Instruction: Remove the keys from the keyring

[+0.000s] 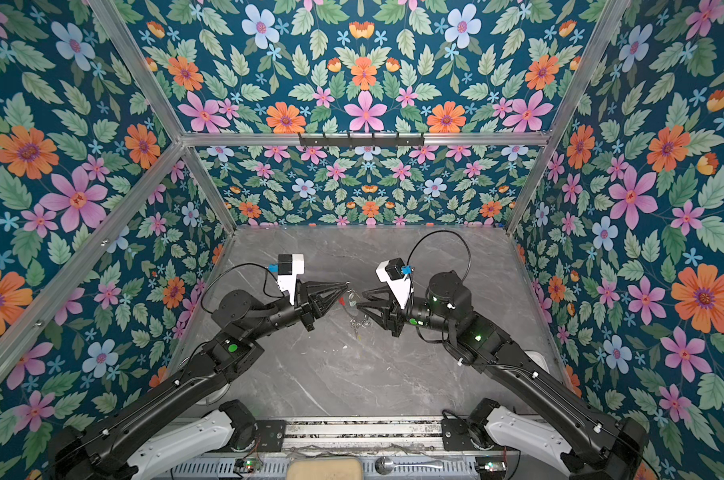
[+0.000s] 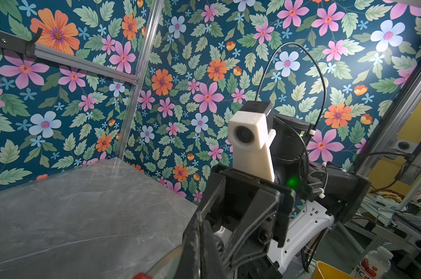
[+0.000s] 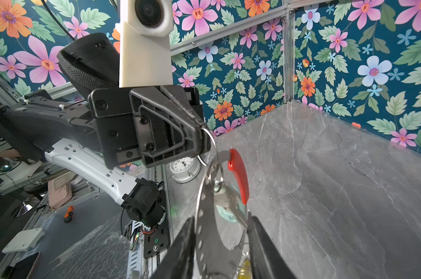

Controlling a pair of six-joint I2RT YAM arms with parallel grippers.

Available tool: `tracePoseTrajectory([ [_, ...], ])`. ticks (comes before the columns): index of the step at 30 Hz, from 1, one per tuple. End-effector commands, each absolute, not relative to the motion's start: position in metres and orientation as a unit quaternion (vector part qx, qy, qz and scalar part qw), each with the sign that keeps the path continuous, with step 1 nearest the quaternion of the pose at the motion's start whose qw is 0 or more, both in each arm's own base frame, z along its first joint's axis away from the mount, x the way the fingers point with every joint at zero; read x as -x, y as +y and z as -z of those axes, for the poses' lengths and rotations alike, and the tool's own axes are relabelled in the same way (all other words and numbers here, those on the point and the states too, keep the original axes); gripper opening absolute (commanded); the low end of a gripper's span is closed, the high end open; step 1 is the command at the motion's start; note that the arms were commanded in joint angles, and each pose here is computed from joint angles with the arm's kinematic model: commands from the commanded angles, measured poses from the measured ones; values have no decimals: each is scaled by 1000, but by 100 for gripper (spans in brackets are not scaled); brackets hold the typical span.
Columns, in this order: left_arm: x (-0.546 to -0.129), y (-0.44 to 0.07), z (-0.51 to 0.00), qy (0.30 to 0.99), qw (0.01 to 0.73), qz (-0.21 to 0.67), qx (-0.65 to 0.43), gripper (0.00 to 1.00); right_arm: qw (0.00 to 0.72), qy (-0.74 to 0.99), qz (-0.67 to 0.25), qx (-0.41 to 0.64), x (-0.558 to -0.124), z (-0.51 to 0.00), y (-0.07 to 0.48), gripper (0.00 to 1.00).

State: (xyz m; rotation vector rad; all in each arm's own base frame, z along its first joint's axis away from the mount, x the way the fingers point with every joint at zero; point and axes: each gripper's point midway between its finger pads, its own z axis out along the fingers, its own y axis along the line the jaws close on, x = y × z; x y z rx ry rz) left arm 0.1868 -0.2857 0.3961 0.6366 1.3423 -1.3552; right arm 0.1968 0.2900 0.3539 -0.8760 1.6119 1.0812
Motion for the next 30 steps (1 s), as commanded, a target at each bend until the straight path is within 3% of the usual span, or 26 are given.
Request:
tracePoseTrajectory([
  [1,-185,-284,-406,547,553,568,-270,0,487,657,-438,373,-196,-356,293,33],
  [8,-187,-285,-404,553,556,561,-266,0,487,668,-421,373,-199,-353,294,22],
  [17,-195,-288,-397,578,562,532,-258,0,489,675,-402,380,-201,-353,297,0],
  [28,-203,-289,-388,597,567,509,-251,0,490,672,-390,395,-193,-357,307,0],
  [29,-201,-289,-388,592,568,512,-255,0,489,671,-393,396,-192,-357,307,2],
  [30,-198,-289,-389,586,569,516,-257,0,488,670,-396,395,-191,-357,306,10],
])
